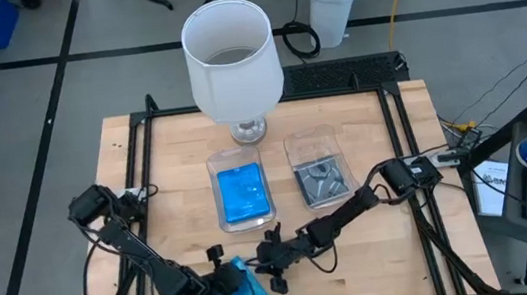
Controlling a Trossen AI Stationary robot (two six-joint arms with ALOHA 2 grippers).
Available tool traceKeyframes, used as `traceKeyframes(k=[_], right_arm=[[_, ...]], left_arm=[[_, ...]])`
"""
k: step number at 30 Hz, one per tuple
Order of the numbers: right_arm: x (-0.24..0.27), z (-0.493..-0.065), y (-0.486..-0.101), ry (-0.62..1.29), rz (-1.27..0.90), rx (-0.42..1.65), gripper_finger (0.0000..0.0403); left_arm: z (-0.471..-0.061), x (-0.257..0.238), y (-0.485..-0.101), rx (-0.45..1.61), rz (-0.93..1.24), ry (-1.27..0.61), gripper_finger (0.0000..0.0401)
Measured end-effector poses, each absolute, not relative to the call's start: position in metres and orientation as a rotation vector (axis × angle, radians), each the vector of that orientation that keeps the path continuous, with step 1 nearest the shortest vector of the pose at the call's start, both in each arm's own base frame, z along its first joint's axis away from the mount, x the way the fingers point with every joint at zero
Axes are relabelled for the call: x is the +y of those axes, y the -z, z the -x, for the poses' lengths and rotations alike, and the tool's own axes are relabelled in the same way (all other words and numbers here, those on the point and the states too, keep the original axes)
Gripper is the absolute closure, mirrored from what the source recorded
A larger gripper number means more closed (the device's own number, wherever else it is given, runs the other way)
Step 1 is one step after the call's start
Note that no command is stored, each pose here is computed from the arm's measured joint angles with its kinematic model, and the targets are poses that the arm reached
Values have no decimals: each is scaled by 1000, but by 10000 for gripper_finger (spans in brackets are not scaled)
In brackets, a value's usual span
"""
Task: Pick & place jewel cases by type
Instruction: Put the blue CD case into the left transparent bin
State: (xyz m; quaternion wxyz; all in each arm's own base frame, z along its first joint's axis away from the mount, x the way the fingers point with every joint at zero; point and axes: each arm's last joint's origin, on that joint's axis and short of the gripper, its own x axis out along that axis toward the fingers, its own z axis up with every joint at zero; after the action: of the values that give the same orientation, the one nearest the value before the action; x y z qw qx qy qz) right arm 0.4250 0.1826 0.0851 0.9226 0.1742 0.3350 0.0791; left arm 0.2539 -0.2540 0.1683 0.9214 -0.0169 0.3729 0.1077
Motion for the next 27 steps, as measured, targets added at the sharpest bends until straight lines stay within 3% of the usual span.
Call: traceKeyframes(k=[8, 15, 20, 27], right_arm=[[185, -423, -85, -143, -318, 681, 399], [185, -423, -84, -148, -303, 682, 399], [186, -423, -85, -179, -317, 691, 399], [187, -423, -85, -192, -320, 692, 399]], left_arm=[[-238, -277, -162, 813, -41, -63, 380], [-205, -311, -180, 840, -187, 107, 379], [-184, -321, -170, 874, -244, 132, 377], [-178, -330, -116, 1000, -337, 110, 304]])
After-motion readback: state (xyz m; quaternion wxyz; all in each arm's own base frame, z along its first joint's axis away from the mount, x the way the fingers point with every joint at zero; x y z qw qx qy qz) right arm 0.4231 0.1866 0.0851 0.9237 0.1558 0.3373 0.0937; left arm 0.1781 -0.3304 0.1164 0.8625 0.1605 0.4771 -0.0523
